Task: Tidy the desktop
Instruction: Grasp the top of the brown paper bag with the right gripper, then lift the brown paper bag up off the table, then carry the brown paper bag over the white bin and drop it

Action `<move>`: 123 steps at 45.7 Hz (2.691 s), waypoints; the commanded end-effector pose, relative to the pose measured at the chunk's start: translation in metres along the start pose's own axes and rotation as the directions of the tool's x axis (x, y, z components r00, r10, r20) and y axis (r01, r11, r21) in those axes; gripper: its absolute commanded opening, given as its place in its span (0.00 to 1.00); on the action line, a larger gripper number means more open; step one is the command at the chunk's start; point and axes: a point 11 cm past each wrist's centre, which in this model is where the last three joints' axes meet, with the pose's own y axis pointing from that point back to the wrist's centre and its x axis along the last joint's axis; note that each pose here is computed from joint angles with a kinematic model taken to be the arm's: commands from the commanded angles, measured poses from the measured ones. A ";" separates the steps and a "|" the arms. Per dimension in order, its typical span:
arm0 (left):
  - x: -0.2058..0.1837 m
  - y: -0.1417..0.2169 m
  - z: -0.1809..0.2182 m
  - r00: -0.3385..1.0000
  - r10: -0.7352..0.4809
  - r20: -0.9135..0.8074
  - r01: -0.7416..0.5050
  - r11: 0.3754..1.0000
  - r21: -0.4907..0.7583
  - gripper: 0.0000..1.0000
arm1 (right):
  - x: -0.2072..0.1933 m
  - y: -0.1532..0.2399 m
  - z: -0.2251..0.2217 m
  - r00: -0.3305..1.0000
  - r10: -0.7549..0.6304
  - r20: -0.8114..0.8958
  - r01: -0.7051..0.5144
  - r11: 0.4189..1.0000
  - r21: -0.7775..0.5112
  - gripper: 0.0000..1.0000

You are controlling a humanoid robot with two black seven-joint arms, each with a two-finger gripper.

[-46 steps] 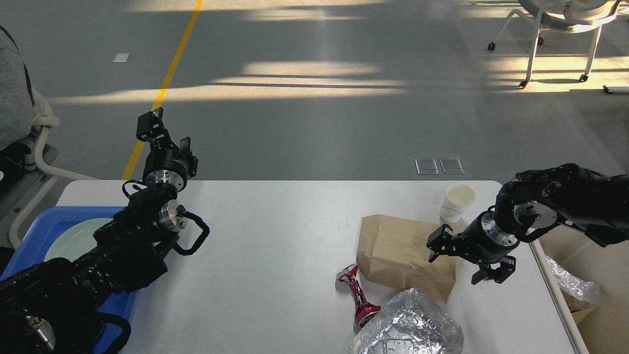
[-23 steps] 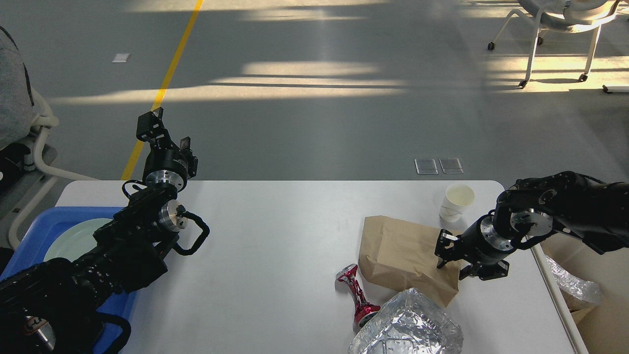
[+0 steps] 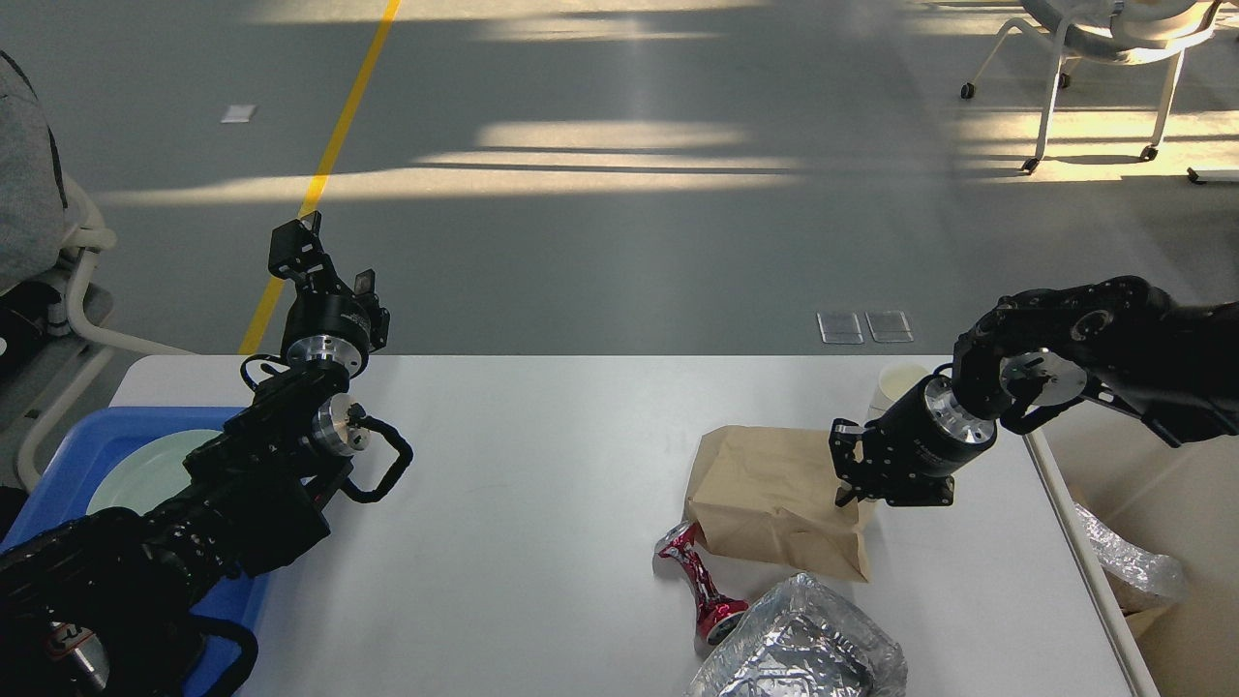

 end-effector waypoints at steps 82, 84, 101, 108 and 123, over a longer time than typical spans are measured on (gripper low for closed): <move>0.000 0.000 0.000 1.000 0.001 0.001 -0.001 1.000 -0.001 0.96 | 0.098 0.284 0.050 0.889 0.458 0.018 -0.458 0.889 0.003 0.00; 0.000 0.000 0.000 1.000 0.000 -0.001 0.000 1.000 0.001 0.96 | 0.104 0.270 0.074 0.891 0.450 0.058 -0.449 0.893 -0.039 0.00; 0.000 0.000 0.000 1.000 -0.001 0.000 0.001 1.000 0.001 0.96 | 0.097 0.169 0.212 0.896 0.395 0.203 -0.319 0.890 -0.326 0.00; 0.000 0.000 0.000 1.000 0.000 -0.001 0.000 1.000 0.001 0.96 | 0.093 0.141 0.261 0.852 0.506 0.134 -0.385 0.780 -0.494 0.00; 0.000 0.000 0.000 1.000 0.001 0.001 -0.001 1.000 0.001 0.96 | 0.087 0.113 0.298 0.770 0.635 0.067 -0.490 0.656 -0.574 0.46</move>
